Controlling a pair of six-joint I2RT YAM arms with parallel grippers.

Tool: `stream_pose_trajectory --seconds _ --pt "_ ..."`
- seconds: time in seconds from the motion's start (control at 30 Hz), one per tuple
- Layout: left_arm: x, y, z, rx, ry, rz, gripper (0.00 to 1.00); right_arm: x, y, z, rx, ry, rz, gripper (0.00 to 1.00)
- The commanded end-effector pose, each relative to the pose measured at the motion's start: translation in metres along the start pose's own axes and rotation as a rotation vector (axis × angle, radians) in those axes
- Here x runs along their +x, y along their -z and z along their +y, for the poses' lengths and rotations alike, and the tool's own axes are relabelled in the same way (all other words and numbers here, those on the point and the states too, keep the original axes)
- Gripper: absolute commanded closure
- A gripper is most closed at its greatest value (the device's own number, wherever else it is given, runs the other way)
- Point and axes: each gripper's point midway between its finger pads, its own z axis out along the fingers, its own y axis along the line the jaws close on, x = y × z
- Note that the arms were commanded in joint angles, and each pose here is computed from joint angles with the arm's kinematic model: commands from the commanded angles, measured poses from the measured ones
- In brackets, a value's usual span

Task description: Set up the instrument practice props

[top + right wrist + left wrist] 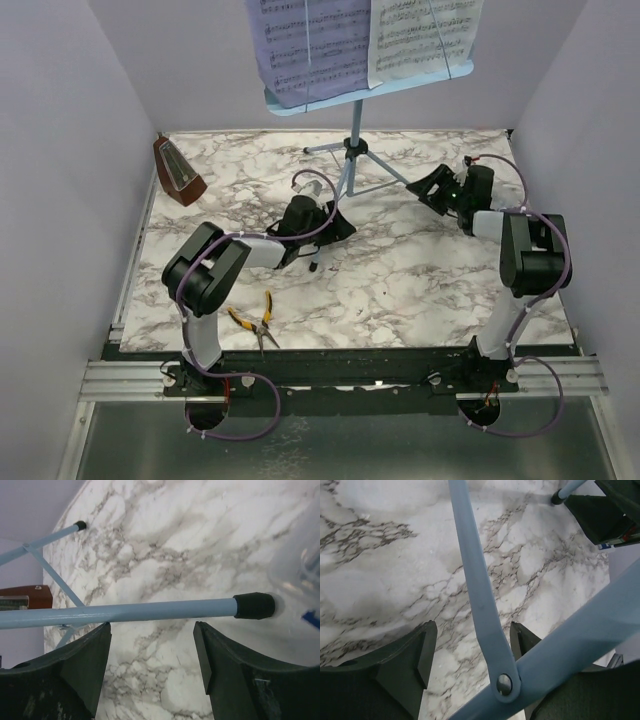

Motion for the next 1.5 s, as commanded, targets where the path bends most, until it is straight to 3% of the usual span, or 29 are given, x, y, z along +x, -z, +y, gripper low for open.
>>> stream_pose_trajectory --seconds 0.0,0.2,0.4,0.77,1.03,1.27,1.47 --pt "0.002 -0.028 -0.014 0.040 0.040 0.015 0.35 -0.035 -0.017 0.001 -0.014 0.052 -0.049 0.27" --pt "0.004 -0.060 -0.029 0.077 0.075 0.026 0.36 -0.061 -0.031 0.000 -0.027 0.037 -0.026 0.26" --pt "0.008 -0.094 -0.044 0.116 0.111 0.042 0.37 -0.078 -0.016 0.001 0.074 0.054 -0.029 0.25" --pt "0.047 -0.145 -0.096 0.230 0.143 0.124 0.37 -0.132 0.101 -0.018 0.326 0.020 -0.244 0.24" --pt "0.082 -0.182 -0.147 0.342 0.173 0.174 0.36 -0.116 0.148 0.045 0.153 0.080 -0.296 0.25" --pt "0.103 -0.206 -0.185 0.365 0.171 0.146 0.31 -0.101 0.166 0.058 0.117 0.120 -0.293 0.25" --pt "0.117 -0.224 -0.191 0.349 0.192 0.132 0.24 -0.093 0.178 0.070 0.077 0.143 -0.312 0.25"
